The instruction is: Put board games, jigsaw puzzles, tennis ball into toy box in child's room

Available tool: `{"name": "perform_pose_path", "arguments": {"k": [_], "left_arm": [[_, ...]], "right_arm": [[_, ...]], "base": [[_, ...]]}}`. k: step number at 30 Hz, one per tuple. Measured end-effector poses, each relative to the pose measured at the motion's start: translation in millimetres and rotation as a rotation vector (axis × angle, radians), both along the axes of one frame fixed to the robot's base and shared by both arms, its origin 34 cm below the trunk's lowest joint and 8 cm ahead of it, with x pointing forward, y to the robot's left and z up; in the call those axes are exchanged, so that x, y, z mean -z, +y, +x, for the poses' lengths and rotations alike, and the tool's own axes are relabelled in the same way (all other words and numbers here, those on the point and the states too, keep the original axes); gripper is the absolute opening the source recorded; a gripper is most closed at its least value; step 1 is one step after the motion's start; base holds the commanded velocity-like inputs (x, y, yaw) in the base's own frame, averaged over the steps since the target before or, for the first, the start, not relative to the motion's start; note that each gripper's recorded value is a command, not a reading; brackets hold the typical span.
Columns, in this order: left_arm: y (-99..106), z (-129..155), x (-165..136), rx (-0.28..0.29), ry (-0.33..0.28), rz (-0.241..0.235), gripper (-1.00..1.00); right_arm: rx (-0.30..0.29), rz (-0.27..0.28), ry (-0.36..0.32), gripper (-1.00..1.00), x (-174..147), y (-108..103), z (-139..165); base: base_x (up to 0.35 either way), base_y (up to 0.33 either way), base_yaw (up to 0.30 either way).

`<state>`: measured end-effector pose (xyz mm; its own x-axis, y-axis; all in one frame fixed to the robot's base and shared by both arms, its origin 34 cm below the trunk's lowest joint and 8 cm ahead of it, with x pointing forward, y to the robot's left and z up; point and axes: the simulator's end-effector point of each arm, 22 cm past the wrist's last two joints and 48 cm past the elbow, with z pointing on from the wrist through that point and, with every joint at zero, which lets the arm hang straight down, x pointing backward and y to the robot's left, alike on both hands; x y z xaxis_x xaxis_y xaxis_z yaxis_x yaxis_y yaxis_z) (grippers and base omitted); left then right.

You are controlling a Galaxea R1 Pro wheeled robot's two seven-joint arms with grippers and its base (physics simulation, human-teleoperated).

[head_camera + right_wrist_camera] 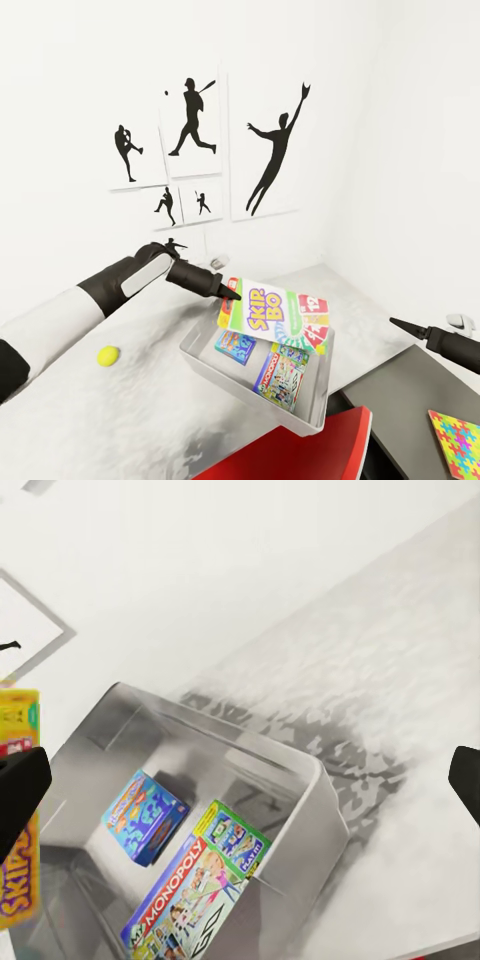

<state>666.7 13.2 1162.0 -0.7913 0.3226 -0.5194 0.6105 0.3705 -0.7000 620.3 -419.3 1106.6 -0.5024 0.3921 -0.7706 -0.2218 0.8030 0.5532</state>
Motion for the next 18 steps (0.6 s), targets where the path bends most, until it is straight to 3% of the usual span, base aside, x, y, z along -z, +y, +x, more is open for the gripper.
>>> {"name": "perform_pose_path", "arguments": {"k": [6,18], "left_arm": [[-18,-7,10,0.059,0.011,0.072,-1.0],[-24,-14,14,0.101,0.023,0.098,-1.0]], "right_arm": [[0.0,-0.001,0.0,1.0,0,0,0],[0.001,-0.011,-0.01,1.0,-1,-1,1]], "base": [[0.0,0.0,0.0],[0.0,0.0,0.0]]}}
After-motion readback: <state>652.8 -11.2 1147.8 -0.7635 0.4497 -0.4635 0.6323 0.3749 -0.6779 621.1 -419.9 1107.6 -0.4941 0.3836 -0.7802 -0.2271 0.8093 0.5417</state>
